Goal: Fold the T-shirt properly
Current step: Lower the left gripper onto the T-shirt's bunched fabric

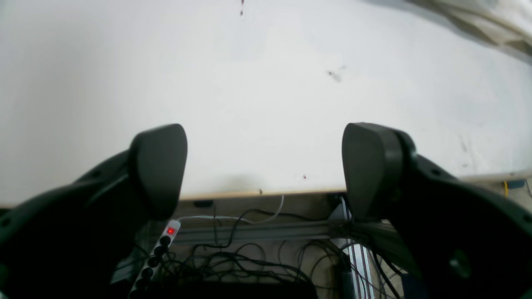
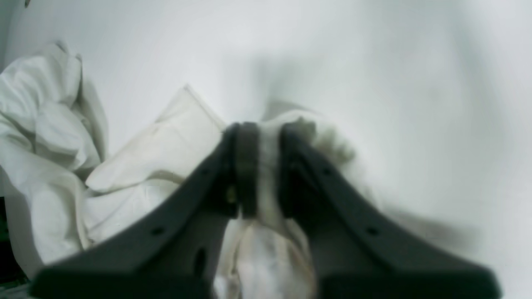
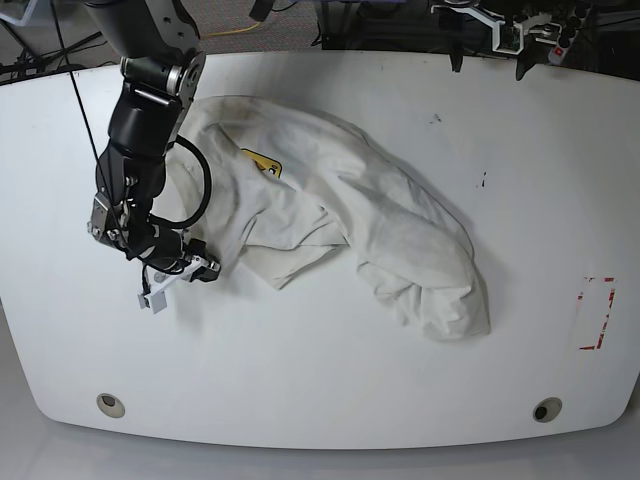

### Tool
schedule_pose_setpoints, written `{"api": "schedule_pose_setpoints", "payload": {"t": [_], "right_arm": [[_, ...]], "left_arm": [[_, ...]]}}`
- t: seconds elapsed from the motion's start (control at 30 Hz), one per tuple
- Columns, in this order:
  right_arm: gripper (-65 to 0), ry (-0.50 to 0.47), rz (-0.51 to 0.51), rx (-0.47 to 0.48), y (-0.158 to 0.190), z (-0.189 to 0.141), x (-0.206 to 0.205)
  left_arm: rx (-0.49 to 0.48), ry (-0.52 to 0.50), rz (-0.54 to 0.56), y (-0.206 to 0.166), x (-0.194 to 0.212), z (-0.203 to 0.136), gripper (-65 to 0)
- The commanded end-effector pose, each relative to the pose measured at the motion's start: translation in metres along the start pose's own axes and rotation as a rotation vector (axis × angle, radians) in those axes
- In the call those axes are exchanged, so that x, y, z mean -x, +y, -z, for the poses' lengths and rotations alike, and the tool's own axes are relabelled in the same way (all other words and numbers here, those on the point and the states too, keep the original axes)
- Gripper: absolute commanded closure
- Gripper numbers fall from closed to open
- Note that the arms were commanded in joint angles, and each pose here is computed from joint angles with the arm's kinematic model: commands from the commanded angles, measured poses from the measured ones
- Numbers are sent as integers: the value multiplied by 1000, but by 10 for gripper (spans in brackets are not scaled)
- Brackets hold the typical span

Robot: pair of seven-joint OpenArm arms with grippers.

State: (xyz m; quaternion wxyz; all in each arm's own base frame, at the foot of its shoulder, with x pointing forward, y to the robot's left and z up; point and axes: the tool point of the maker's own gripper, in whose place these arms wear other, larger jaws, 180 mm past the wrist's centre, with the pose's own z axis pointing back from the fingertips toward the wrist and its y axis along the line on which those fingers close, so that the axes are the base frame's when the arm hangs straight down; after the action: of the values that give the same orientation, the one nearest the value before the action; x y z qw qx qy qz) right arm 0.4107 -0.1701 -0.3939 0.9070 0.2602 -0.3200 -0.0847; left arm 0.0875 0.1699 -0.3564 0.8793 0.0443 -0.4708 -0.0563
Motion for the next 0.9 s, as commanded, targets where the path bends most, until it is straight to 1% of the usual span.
{"api": "schedule_pose_setpoints", "payload": {"t": [0.0, 0.13, 0.3, 0.47, 0.6, 0.67, 0.8, 0.87], "right_arm": [[0, -91, -41, -14, 9, -12, -33], [0, -123, -82, 5, 9, -24, -34], [0, -151, -165, 39, 12, -48, -28], [0, -153, -251, 54, 22, -62, -10], [0, -152, -351, 49, 33, -78, 8], [0, -147, -394, 49, 35, -83, 17], [0, -140, -414, 51, 37, -89, 27], [0, -133, -409, 55, 35, -91, 32]], "left_arm": [[-8, -40, 2, 2, -11, 0, -543], [-41, -97, 9, 13, -27, 13, -543], [-99, -162, -49, 16, -50, 35, -544], [-159, -180, -68, 36, -76, 68, -546], [-175, -134, -100, 44, -96, 100, -543], [-186, -144, -119, 50, -120, 117, -544], [-204, -167, -155, 62, -158, 138, -546], [-197, -160, -172, 63, -172, 151, -547]]}}
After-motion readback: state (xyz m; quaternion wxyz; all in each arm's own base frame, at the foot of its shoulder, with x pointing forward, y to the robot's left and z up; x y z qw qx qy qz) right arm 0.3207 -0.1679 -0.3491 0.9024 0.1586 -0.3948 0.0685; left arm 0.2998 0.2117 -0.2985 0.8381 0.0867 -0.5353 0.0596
